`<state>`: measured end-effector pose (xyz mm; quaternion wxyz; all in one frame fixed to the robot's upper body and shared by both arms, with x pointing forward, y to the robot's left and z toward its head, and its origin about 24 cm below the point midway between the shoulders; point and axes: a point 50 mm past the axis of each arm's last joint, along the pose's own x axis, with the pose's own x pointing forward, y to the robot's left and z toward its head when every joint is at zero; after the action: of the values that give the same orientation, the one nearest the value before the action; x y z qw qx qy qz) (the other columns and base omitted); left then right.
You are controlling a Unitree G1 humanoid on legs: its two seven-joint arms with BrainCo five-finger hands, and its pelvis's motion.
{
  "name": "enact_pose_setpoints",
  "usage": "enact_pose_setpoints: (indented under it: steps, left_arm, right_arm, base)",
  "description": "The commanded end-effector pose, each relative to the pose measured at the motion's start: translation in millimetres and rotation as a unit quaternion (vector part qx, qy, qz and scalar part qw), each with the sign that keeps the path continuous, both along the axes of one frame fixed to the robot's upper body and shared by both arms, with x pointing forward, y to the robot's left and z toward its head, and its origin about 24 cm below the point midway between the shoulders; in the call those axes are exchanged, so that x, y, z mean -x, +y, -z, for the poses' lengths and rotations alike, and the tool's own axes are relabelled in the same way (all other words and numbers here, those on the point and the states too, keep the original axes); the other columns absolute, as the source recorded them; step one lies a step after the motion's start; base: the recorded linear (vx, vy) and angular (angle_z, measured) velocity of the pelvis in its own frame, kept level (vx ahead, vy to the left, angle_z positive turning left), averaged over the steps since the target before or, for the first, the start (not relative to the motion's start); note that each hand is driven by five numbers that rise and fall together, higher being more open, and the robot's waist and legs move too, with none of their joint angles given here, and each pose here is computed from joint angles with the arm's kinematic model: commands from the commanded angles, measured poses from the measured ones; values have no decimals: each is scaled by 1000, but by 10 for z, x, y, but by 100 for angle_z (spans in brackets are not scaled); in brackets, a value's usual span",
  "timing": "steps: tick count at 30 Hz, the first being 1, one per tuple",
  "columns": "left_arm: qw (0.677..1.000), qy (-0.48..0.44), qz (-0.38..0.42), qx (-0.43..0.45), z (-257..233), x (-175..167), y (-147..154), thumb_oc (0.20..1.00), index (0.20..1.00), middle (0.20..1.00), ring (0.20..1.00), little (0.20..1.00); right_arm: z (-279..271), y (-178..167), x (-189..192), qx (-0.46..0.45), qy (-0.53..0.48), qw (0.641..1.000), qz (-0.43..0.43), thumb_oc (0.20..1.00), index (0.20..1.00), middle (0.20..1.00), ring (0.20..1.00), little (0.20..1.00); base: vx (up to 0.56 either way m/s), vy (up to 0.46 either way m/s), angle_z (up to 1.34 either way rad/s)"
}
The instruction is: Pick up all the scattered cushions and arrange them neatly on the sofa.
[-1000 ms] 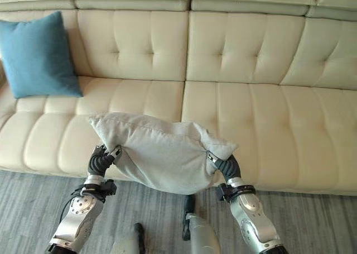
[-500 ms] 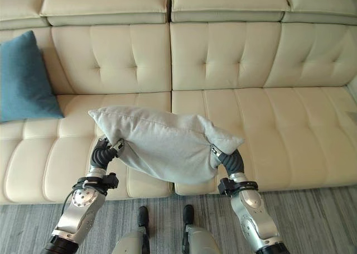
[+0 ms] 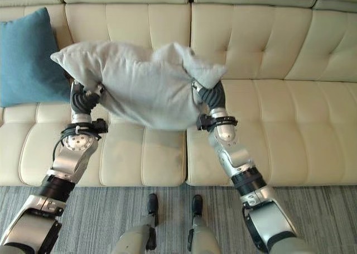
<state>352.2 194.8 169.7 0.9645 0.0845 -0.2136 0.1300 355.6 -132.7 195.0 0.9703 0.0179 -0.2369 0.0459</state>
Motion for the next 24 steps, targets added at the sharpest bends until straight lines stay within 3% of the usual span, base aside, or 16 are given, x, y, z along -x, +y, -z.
enact_pose_setpoints:
  steps: [1, 10, 11, 12, 13, 17, 24]
  left_arm:
    - [984, -119, 121, -50, -523, -23, -634, 200, 200, 200, 200, 200]
    - [987, -73, 122, -72, -724, -354, -668, 200, 200, 200, 200, 200]
    - [988, -72, 117, -76, -749, -372, -656, 498, 498, 498, 498, 498]
    - [988, -66, 113, -79, -751, -391, -633, 950, 950, 950, 950, 950]
    - [989, -64, 105, -84, -770, -406, -592, 1000, 1000, 1000, 1000, 1000]
    - [991, -64, 60, -96, -869, -444, -380, 1000, 1000, 1000, 1000, 1000]
    - [993, -69, -31, -87, -1140, -410, 301, 1000, 1000, 1000, 1000, 1000]
  right_arm:
    - [-643, 484, 102, 26, -142, 987, -73, 200, 200, 200, 200, 200]
    - [-1226, 80, -171, 127, -185, 970, 87, 200, 200, 200, 200, 200]
    - [-1262, 50, -188, 133, -186, 968, 99, 721, 721, 721, 721, 721]
    - [-1281, -6, -210, 143, -183, 966, 117, 1000, 1000, 1000, 1000, 1000]
    - [-1282, -54, -231, 152, -178, 964, 128, 1000, 1000, 1000, 1000, 1000]
    - [-1243, -258, -294, 152, -150, 963, 165, 1000, 1000, 1000, 1000, 1000]
    - [-1430, -714, -290, 137, -138, 954, 229, 1000, 1000, 1000, 1000, 1000]
  base:
    - [33, -66, 19]
    - [2, -77, 3]
    - [-7, -59, -1]
    - [9, -67, -3]
    - [11, -66, -3]
    - [25, -67, -5]
    - [35, -46, -1]
